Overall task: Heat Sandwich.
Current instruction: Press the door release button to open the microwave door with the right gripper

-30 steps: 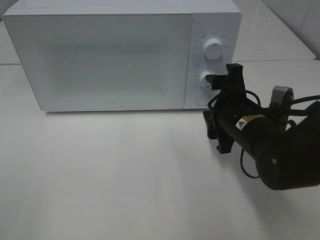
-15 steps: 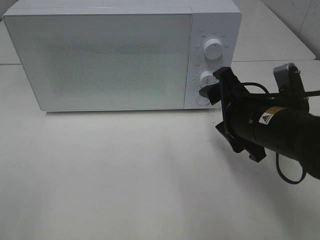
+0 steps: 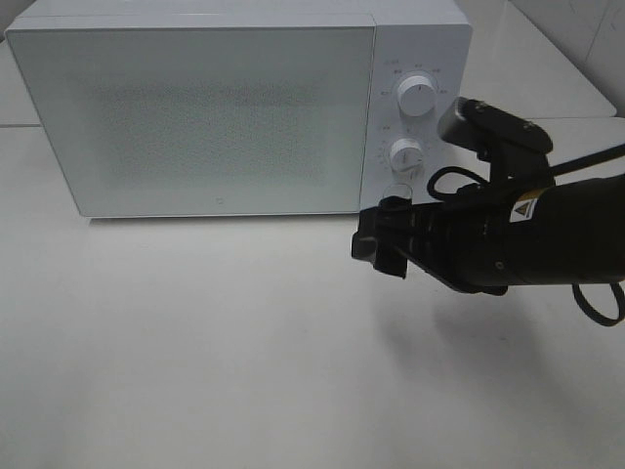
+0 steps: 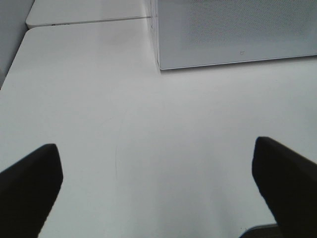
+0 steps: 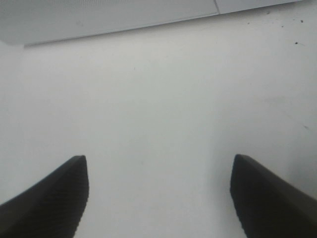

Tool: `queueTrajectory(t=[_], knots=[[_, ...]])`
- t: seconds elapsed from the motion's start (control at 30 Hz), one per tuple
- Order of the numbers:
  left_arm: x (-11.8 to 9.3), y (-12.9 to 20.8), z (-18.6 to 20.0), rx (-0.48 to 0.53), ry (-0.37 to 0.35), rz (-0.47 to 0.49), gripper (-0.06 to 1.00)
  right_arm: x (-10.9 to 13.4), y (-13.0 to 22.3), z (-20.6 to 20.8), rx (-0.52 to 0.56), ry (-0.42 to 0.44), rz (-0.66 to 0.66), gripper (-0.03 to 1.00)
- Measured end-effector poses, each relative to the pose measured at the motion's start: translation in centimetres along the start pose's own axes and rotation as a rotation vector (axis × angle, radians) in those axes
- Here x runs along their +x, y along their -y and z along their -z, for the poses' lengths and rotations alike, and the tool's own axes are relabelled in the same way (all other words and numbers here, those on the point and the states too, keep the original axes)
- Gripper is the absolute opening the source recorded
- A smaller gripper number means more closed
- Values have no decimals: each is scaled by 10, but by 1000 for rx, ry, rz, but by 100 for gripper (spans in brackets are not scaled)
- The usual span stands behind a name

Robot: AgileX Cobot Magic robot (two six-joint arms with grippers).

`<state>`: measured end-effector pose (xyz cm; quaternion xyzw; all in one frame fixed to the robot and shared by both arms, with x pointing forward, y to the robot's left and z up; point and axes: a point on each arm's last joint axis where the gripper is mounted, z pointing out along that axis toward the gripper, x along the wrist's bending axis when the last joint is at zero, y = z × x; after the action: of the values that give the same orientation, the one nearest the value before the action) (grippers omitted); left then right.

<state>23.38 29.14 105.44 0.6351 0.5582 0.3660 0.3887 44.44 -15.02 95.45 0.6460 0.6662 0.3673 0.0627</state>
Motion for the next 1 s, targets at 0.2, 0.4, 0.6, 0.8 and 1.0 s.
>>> queueTrajectory(t=[0.2, 0.4, 0.6, 0.8, 1.0], knots=[[0, 0, 0, 0, 0, 0, 99, 7, 4, 3, 174, -4, 205, 77], [0, 0, 0, 0, 0, 0, 99, 10, 3, 18, 270, 8, 328, 77], [0, 0, 0, 0, 0, 0, 99, 9, -2, 47, 266, 36, 411, 77], [0, 0, 0, 0, 0, 0, 99, 3, -3, 95, 222, 82, 491, 77], [0, 0, 0, 0, 0, 0, 99, -9, 5, 151, 146, 113, 540, 77]])
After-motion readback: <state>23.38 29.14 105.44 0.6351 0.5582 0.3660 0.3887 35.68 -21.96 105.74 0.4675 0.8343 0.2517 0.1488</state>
